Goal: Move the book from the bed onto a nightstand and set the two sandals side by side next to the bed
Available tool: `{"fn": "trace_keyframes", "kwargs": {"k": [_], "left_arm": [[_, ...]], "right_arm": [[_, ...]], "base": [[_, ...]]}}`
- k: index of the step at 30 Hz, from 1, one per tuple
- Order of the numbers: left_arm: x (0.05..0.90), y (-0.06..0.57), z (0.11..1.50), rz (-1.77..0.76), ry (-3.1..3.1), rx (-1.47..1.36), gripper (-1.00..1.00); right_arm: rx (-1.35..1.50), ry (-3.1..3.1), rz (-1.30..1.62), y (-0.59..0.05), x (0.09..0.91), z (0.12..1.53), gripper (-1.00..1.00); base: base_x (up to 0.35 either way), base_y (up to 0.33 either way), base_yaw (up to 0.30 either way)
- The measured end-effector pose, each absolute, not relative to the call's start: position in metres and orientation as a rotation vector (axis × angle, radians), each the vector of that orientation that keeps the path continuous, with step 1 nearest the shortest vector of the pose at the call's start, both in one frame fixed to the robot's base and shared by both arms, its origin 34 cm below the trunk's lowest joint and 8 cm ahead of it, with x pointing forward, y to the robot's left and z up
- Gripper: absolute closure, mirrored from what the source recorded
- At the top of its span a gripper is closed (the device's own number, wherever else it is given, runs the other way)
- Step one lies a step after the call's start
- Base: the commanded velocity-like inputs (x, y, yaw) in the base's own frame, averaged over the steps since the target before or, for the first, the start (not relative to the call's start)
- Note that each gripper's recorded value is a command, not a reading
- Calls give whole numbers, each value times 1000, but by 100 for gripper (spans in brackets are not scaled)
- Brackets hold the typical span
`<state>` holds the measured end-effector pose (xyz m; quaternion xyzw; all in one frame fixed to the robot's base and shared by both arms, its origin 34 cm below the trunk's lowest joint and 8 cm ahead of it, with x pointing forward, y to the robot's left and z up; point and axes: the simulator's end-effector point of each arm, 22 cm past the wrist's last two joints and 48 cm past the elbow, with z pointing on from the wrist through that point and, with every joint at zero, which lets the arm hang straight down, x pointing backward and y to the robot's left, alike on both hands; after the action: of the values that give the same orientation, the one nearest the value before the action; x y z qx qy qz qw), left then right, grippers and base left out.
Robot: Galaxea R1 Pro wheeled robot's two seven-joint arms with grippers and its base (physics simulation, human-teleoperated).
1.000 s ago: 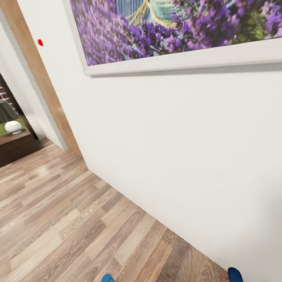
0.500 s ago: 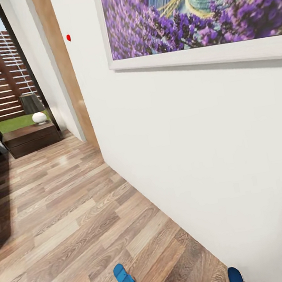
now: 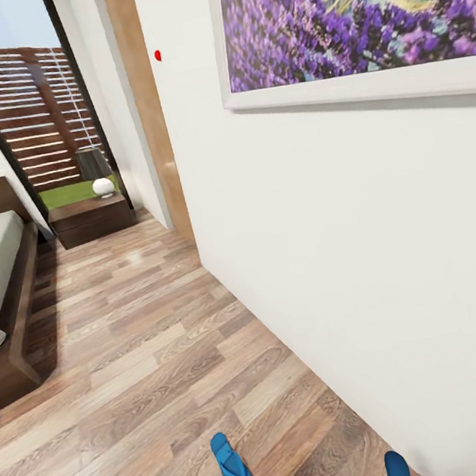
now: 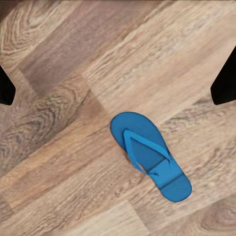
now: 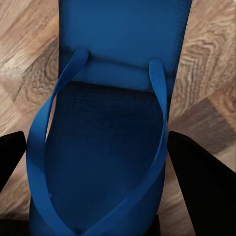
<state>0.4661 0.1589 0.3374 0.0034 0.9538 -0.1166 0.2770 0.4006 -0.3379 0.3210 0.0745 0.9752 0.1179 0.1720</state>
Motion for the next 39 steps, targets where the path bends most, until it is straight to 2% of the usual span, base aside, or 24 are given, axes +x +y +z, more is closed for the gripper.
{"fn": "trace_keyframes", "kwargs": {"k": [12,22,39], "left_arm": [[466,159,337,-313,2561,9,-100],[466,159,337,-313,2561,10,-100],[465,159,336,-313,2566,9,-100]], "right_arm": [[211,2768,335,-338,400,321,100],[211,2768,335,-338,401,321,100],[213,2773,335,-338,399,320,100]], "base": [[228,-98,8],[92,-76,5],[11,-10,252]]}}
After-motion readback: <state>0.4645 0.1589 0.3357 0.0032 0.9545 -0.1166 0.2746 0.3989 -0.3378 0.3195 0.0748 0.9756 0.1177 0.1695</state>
